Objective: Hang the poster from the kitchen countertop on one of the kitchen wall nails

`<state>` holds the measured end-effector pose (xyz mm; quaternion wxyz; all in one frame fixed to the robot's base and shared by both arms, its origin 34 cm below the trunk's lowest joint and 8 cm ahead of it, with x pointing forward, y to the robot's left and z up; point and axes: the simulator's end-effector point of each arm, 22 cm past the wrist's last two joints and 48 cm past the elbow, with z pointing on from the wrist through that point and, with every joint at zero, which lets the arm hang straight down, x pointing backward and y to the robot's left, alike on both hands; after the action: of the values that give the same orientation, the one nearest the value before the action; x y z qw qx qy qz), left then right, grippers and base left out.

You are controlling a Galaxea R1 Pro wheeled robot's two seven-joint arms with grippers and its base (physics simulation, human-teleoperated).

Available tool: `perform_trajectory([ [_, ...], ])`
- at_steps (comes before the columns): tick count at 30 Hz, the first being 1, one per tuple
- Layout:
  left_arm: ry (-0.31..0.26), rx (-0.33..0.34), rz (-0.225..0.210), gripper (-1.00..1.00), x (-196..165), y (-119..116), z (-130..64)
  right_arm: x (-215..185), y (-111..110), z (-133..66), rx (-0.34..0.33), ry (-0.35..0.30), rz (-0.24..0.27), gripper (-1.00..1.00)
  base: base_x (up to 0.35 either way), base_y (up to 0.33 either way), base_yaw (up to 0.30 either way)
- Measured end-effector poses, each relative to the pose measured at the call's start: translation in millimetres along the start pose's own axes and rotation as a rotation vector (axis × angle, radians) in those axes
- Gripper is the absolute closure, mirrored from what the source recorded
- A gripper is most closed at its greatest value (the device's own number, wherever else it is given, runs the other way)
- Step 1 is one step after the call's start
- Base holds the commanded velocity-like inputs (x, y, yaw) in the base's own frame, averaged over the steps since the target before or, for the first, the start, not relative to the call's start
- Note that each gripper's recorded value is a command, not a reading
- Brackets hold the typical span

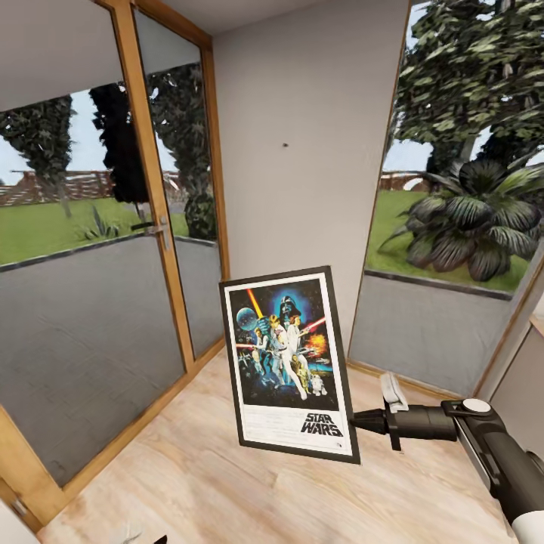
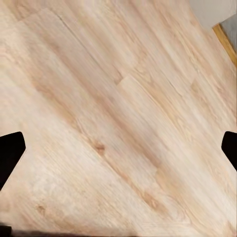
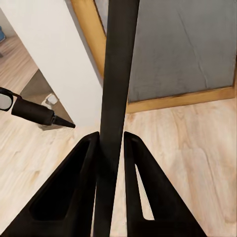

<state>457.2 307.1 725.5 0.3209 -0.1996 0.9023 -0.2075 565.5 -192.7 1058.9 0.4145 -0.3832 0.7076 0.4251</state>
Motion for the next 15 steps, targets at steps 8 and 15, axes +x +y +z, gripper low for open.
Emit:
perform_trajectory([
  [8,-0.003,0.004,0.001,-1.0,-1.3,-1.2,-0.2,-0.9,0.5,-0.5,0.001,-0.001,-0.002,1.0,0.297,0.214,-0.086],
  [15,-0.006,0.006,0.002,-1.0,-2.6,-2.1,-0.4,-2.4,1.2,-1.0,0.001,-0.002,-0.006,1.0,0.255,0.272,-0.115],
])
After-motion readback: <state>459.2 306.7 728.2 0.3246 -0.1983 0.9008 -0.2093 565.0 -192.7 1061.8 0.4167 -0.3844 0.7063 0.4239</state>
